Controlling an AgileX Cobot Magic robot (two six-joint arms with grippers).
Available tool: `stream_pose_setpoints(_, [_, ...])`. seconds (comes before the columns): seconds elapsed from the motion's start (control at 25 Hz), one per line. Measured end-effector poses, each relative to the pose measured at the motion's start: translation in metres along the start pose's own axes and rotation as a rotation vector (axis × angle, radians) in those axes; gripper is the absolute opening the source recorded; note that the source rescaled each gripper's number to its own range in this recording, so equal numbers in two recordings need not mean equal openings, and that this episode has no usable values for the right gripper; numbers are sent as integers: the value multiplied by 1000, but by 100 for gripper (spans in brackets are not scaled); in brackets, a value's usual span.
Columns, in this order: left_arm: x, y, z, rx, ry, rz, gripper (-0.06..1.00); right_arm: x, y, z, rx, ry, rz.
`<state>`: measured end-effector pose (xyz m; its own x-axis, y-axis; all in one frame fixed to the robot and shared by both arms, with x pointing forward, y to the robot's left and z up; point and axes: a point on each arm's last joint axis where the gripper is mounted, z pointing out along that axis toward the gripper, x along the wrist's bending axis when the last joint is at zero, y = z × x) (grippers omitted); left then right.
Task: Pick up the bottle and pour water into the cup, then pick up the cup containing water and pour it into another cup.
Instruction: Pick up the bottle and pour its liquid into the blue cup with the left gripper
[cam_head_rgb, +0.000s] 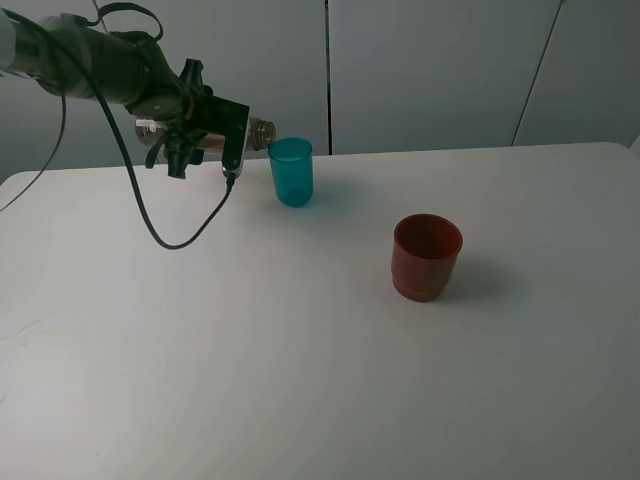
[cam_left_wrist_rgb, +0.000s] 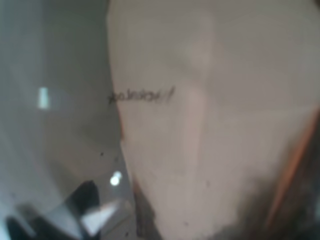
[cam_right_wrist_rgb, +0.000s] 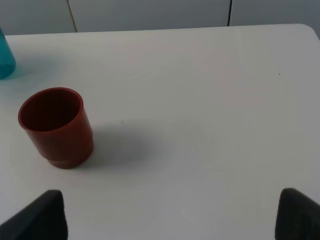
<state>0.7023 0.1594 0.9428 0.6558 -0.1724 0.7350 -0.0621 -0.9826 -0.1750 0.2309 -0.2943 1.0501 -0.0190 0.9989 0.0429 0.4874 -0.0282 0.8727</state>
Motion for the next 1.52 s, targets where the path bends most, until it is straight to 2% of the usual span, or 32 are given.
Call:
stream_pose_setpoints(0.16, [1,3,-2,15,17,23,3,0,0,0,0,0,0])
stream_pose_setpoints(0.92, [11,13,1,-4,66,9,3,0,0,0,0,0,0])
stream_pose_setpoints(1.52, [14,14,0,6,83,77,3,0,0,0,0,0,-6])
